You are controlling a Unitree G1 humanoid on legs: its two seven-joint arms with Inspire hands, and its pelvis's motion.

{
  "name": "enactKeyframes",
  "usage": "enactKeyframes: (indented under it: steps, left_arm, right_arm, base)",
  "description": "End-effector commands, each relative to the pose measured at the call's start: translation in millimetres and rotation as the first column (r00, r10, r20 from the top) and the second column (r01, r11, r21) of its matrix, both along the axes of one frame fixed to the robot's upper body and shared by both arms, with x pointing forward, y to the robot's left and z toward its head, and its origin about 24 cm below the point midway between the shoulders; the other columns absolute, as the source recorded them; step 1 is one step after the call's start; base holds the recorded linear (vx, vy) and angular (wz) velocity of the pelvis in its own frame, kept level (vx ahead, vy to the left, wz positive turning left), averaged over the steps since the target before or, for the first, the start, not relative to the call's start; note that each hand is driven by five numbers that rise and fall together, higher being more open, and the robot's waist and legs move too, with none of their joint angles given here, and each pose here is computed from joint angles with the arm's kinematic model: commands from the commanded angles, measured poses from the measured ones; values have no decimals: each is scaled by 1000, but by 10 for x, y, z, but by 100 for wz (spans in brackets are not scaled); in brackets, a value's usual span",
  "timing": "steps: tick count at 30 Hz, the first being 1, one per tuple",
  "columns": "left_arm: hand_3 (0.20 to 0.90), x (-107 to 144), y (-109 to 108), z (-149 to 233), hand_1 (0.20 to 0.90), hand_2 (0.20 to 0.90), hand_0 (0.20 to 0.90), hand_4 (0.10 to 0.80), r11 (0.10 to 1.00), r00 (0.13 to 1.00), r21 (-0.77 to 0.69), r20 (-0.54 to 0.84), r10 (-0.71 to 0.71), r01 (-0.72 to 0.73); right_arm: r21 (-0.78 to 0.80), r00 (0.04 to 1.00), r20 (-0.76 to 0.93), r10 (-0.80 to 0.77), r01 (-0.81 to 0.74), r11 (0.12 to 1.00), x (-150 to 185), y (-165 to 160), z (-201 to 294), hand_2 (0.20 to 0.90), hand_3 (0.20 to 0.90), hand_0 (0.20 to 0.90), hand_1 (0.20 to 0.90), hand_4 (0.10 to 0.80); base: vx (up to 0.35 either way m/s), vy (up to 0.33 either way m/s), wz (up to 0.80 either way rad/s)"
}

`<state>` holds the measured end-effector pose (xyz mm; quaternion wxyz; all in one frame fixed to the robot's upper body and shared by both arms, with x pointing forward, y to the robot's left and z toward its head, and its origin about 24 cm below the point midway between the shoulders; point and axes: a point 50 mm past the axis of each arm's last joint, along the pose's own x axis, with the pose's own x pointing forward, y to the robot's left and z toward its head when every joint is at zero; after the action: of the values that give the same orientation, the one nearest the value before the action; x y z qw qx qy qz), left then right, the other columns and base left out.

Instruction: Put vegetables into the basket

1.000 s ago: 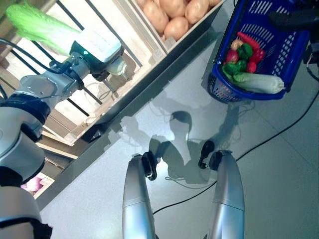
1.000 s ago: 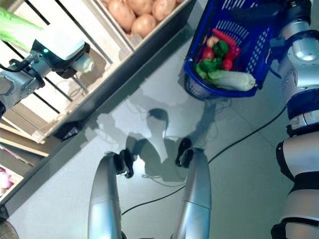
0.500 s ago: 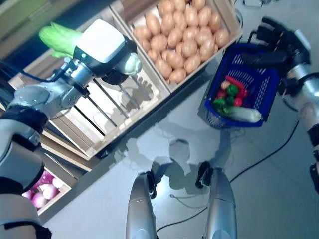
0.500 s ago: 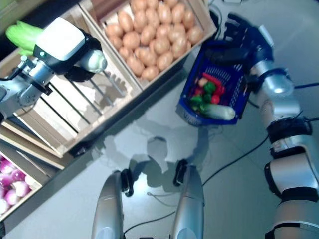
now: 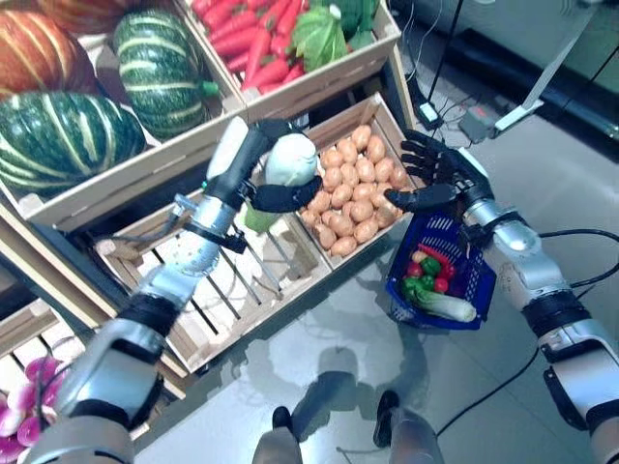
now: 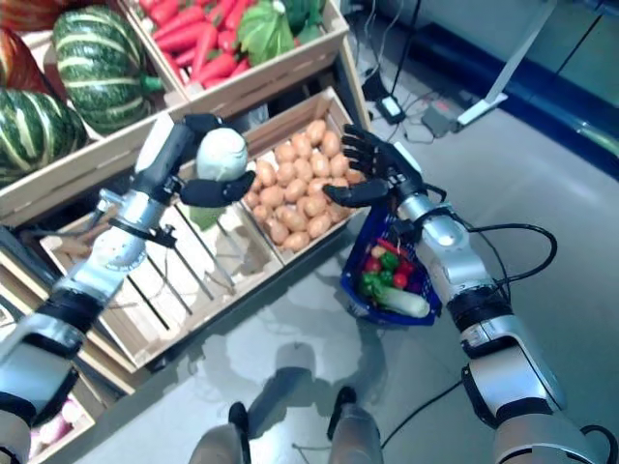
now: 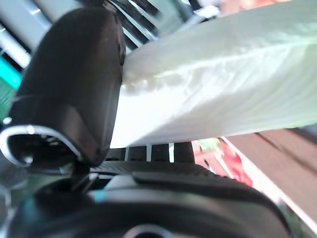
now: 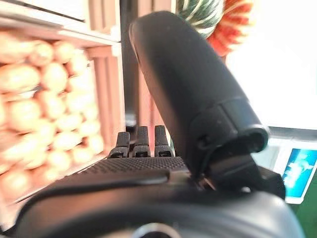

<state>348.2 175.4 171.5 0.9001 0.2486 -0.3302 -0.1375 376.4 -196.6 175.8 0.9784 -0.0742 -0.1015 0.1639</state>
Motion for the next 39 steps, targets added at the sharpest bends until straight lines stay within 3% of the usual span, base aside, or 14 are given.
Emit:
enactKeyframes:
  steps: [1,7,14,18,30,34,39]
  left_arm:
    - [300,-74,-16,55,300,300,300,400,959,995,-265,-7,-103,97]
    - [300,-161,-302,-30,300,300,300,400,882,951,-405,-81,-298,242]
    - [300,-196,-489,-2,300,300,300,400,873,920,-376,-111,-375,311]
    - [300,-197,-496,-15,300,300,300,400,877,914,-361,-133,-384,316]
    - [300,-207,-403,-94,300,300,300,400,873,890,-352,-182,-417,337]
    - [300,-206,-353,-126,300,300,300,400,880,886,-336,-202,-417,337]
    - [300,-201,-210,-164,300,300,300,400,890,888,-325,-225,-402,320]
  right_arm:
    - [53,997,-9,76,-75,996,-53,172,-171,900,900,900,900,800]
    - [51,984,-72,162,-158,986,-102,326,-281,900,900,900,900,800]
    - [-27,948,-99,301,-305,952,-144,525,-283,900,900,900,900,800]
    - [-83,910,-183,373,-392,916,-187,512,-381,900,900,900,900,800]
    - [96,644,-465,608,-646,757,-381,335,-791,900,900,900,900,800]
    - [146,571,-517,637,-675,723,-426,213,-841,900,900,900,900,800]
    - [162,559,-548,622,-658,735,-455,-64,-826,900,900,900,900,800]
  base:
    - [61,-62,10]
    - [10,-59,10]
    - [-28,-51,6]
    - [-6,-16,1]
    - [-6,-23,8]
    - [3,-9,10]
    - [1,-1,1]
